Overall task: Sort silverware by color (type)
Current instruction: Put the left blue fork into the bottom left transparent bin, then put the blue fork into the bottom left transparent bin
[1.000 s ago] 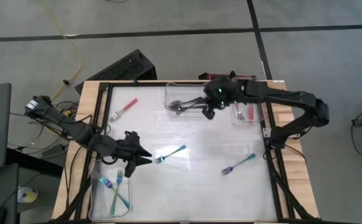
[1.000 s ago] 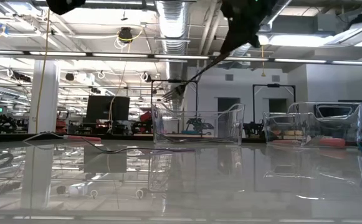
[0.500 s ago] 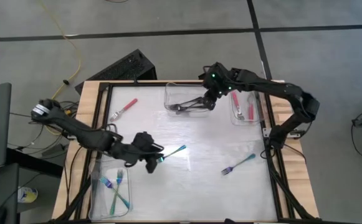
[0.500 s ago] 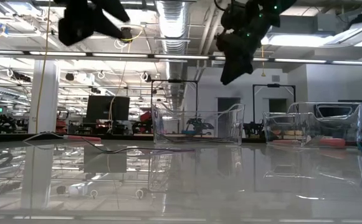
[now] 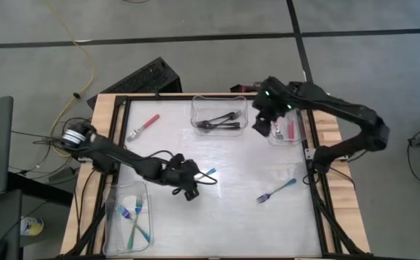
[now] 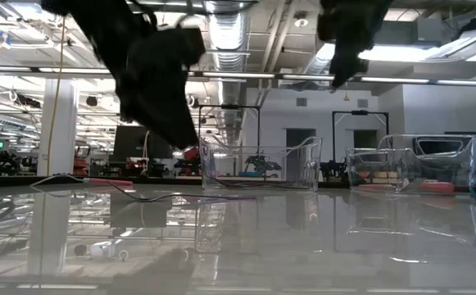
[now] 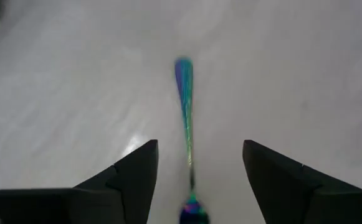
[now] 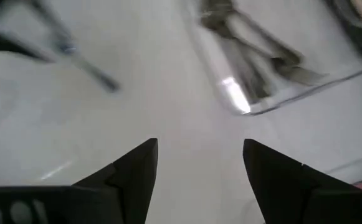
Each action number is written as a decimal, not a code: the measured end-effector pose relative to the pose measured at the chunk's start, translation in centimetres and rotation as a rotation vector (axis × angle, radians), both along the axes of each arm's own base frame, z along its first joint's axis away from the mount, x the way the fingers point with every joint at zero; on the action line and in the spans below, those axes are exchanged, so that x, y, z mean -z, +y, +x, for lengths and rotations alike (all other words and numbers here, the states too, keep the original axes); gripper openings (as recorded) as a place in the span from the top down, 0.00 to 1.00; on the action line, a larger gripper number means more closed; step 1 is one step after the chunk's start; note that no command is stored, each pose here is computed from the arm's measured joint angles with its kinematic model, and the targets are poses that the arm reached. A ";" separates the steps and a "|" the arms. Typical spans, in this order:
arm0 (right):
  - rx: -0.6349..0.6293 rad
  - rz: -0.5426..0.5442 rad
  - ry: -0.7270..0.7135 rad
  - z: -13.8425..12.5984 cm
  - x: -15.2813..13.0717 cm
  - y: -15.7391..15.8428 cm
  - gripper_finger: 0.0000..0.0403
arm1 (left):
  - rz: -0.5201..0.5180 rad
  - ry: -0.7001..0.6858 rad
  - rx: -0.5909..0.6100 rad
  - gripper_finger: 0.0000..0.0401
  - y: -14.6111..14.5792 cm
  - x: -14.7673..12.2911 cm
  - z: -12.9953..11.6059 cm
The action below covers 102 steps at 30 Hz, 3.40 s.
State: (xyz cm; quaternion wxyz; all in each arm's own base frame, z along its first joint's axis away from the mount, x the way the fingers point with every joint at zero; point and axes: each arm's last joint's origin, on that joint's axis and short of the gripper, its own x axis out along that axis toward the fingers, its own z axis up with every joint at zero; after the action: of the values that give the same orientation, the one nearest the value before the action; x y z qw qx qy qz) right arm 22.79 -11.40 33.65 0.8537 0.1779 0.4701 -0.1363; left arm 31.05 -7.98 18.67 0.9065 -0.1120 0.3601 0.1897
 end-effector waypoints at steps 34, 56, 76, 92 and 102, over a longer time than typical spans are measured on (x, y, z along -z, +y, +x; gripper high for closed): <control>0.152 -0.276 -0.088 -1.5 -3.0 12.1 0.35 | -0.237 -0.029 0.069 1.00 1.4 -7.1 0.3; -0.056 -0.094 -0.039 4.8 0.8 14.3 0.35 | 0.106 0.557 1.214 1.00 -10.5 -8.9 -17.3; -0.701 -0.022 0.600 1.8 10.2 25.4 0.36 | 0.288 0.670 1.568 0.89 -11.6 -4.0 -16.9; -0.769 -0.145 0.647 -1.5 19.4 23.2 0.36 | 0.235 0.573 1.248 0.61 -12.4 -8.8 -16.0; -0.654 -0.146 0.573 -2.6 21.0 23.8 0.64 | 0.335 0.043 0.434 0.61 -11.6 -15.1 -13.4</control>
State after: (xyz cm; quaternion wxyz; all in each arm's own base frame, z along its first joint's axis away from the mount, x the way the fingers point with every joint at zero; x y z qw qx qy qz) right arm 20.16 12.36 12.67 0.6973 -0.0860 0.7087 0.0646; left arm 17.69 -19.57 33.73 0.9241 0.1236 0.3582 0.0501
